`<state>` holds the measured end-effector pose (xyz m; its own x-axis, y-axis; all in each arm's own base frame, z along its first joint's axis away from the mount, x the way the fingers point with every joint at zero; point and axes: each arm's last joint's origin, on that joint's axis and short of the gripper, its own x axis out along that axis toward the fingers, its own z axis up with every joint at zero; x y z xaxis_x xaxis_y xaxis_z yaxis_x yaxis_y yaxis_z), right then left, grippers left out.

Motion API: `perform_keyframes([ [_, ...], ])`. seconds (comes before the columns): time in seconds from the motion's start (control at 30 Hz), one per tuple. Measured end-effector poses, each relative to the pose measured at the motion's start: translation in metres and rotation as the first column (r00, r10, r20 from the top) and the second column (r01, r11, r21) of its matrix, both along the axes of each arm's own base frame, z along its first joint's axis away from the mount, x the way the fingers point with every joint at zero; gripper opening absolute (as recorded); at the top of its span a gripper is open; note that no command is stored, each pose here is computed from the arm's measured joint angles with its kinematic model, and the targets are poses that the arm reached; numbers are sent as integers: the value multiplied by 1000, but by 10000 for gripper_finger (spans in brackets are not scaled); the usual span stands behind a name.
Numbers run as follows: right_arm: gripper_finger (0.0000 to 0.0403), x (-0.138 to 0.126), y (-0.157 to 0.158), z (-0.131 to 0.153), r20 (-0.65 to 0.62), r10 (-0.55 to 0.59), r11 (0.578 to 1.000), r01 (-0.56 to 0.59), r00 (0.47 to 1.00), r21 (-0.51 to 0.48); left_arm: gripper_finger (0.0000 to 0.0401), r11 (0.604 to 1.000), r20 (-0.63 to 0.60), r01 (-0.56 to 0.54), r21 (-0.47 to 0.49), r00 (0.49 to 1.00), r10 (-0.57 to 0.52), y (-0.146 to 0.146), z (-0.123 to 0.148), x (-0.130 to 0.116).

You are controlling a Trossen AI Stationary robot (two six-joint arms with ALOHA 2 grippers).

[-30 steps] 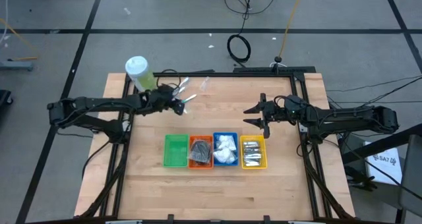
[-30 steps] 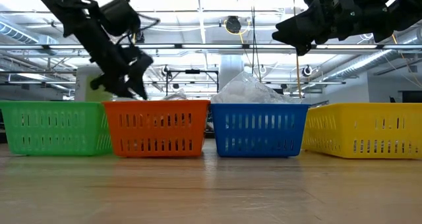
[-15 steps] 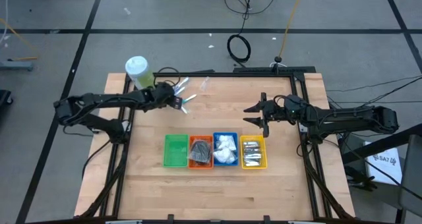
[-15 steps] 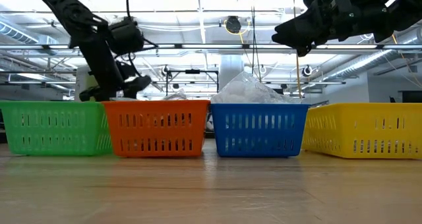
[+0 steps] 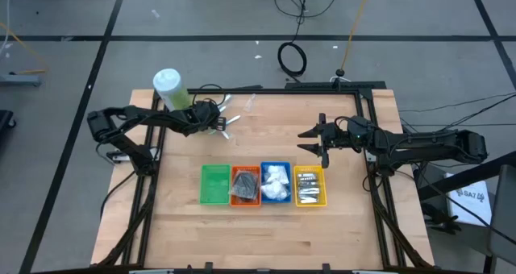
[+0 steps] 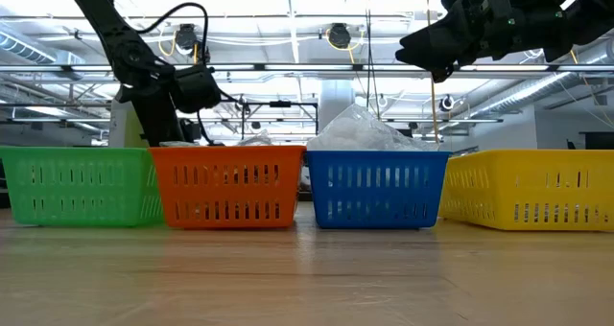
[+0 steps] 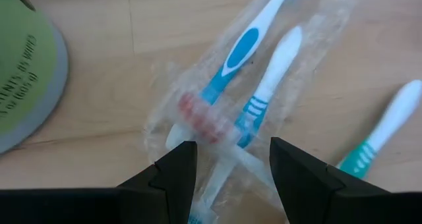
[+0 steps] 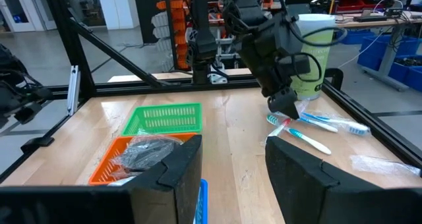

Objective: Pick & Place Travel size toiletries
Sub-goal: Put the orange toothbrush into the green basket

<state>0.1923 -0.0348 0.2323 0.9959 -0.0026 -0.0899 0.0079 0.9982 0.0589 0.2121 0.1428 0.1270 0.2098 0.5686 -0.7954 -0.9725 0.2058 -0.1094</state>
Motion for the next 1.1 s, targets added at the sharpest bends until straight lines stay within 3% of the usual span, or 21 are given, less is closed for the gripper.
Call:
perform_keyframes([
  [0.27,155,0,0,0,0,0,1000,0,1000,0,186,997,-62,71,-18,995,-72,1,-11,2],
  [0.5,155,0,0,0,0,0,1000,0,1000,0,183,997,-42,68,-28,997,-69,-1,-8,2],
  [0.87,155,0,0,0,0,0,1000,0,1000,0,67,994,-33,107,-33,994,-109,-8,-8,7],
  [1.1,155,0,0,0,0,0,1000,0,1000,0,53,992,-41,121,-32,992,-122,-8,-8,7],
])
